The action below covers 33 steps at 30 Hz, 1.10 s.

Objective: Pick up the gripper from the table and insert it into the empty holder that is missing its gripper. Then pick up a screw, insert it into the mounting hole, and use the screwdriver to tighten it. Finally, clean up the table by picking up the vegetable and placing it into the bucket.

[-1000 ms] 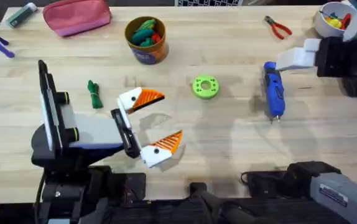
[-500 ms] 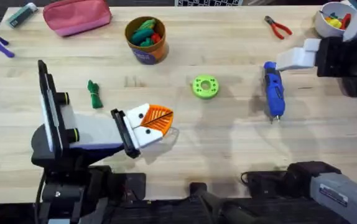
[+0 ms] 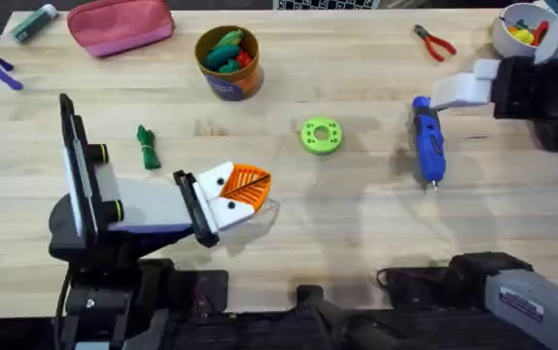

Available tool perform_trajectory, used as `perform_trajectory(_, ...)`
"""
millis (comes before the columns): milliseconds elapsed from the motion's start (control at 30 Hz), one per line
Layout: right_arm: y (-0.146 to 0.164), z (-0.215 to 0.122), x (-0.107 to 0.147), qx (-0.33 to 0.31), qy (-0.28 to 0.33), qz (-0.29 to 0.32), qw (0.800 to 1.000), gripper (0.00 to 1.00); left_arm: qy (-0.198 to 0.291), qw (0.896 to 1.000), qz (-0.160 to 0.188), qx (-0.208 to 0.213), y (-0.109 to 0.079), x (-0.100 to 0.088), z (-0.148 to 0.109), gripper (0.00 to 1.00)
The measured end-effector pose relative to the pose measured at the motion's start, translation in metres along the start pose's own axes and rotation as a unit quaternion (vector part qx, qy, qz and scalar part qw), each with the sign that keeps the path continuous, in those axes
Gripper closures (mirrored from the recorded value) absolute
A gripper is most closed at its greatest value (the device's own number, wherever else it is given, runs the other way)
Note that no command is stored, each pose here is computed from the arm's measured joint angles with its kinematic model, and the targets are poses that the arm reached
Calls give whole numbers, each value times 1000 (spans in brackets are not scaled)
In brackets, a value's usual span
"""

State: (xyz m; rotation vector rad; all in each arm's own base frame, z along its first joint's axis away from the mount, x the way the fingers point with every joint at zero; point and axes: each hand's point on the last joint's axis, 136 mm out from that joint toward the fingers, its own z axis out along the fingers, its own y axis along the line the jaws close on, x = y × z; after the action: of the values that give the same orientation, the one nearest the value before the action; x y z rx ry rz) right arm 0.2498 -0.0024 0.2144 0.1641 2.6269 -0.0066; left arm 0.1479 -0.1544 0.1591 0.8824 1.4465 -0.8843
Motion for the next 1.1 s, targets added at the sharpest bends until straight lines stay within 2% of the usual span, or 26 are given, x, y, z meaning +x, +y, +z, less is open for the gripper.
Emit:
perform_trajectory(267,-2,31,-8,14,33,4,999,8,0,1000,0,0,0,0,0,992)
perform_trajectory(600,-32,93,-15,51,92,40,994,8,0,1000,0,0,0,0,0,993)
perform_trajectory(1100,-34,153,0,50,168,-14,984,7,0,1000,0,0,0,0,0,993)
